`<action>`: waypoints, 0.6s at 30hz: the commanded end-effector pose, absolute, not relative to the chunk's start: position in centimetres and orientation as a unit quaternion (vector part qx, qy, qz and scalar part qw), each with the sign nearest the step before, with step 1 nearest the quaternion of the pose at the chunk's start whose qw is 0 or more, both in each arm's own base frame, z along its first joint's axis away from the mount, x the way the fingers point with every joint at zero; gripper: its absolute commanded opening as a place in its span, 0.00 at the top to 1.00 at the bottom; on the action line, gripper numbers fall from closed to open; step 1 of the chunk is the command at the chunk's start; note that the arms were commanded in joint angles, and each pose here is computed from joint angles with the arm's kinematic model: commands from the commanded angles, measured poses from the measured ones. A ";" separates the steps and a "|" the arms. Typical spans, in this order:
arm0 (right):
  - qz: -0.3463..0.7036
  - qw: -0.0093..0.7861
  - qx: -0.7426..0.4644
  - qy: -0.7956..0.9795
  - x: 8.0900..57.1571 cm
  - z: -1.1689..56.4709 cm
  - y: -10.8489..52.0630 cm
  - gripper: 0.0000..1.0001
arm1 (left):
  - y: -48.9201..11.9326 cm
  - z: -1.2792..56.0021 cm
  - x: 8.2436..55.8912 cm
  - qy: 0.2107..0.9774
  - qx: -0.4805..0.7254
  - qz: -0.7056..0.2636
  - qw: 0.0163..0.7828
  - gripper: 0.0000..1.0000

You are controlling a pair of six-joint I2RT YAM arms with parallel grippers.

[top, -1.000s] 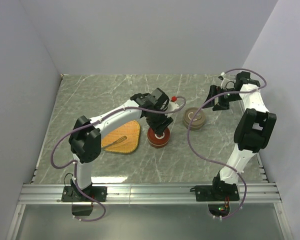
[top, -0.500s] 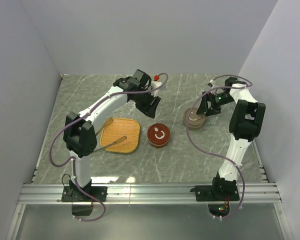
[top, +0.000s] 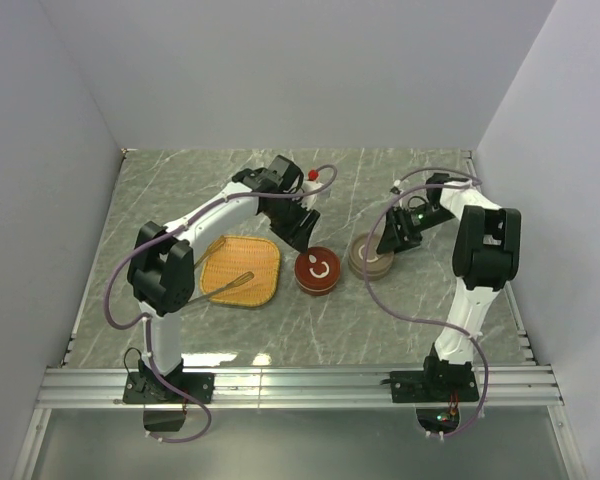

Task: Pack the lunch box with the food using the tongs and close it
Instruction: Move the lunch box

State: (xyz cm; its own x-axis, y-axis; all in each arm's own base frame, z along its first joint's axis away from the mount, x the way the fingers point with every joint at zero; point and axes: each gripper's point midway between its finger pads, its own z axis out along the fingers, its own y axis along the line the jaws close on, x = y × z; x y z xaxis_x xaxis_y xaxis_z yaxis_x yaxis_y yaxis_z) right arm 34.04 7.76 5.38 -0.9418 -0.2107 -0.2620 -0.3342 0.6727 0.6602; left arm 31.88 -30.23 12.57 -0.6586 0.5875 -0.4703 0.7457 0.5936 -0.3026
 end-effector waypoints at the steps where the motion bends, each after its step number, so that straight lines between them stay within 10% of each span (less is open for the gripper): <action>1: 0.354 0.075 -0.202 0.910 32.2 4.8 8.4 0.38 | -31.3 13.9 31.5 0.862 0.385 -0.277 0.180 0.44; 18: 0.348 0.096 -0.217 0.907 31.9 6.8 11.1 0.36 | -32.3 15.5 31.7 0.850 0.380 -0.308 0.194 0.43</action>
